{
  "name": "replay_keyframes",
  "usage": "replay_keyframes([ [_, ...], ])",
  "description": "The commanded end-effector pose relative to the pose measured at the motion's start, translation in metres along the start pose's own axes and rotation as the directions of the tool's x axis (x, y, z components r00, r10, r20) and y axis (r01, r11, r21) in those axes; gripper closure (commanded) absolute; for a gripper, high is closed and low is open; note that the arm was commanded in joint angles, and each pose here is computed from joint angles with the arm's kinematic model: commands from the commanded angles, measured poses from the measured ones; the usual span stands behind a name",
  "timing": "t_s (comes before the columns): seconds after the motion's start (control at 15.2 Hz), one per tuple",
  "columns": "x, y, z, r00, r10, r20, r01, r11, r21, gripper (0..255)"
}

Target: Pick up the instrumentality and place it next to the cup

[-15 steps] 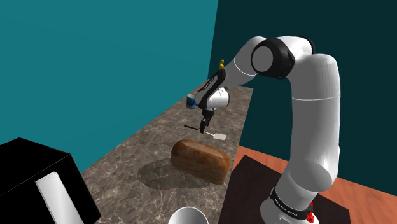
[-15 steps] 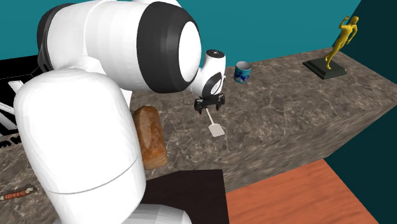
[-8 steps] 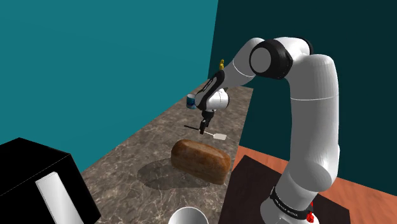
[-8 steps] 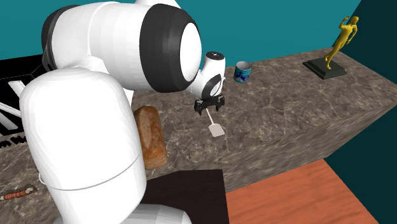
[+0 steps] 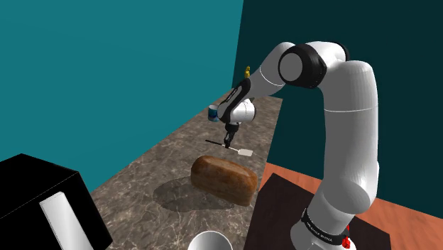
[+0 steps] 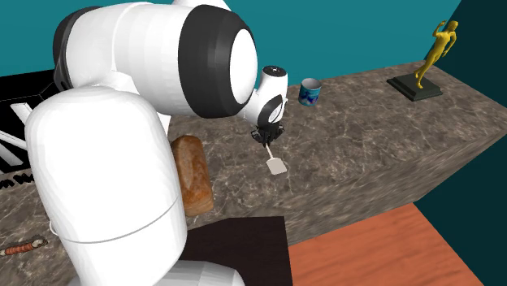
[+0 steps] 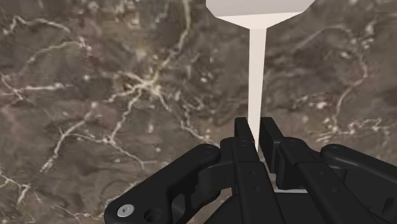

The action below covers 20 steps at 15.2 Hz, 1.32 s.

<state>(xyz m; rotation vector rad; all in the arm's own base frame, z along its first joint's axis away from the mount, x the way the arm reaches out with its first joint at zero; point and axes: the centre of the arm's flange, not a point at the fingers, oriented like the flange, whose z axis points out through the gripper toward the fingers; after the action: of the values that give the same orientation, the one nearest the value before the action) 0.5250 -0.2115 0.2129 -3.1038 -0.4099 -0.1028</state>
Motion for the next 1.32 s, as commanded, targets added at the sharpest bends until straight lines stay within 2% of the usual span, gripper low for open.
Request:
replay_keyframes([
  [0.0,0.000,0.000,0.000,1.000,0.000,0.000,0.000,1.000,0.000,255],
  [0.2,0.000,0.000,0.000,1.000,0.000,0.000,0.000,1.000,0.000,255],
  [1.25,0.006,0.000,-0.084,1.000,0.000,0.000,0.000,1.000,0.000,255],
])
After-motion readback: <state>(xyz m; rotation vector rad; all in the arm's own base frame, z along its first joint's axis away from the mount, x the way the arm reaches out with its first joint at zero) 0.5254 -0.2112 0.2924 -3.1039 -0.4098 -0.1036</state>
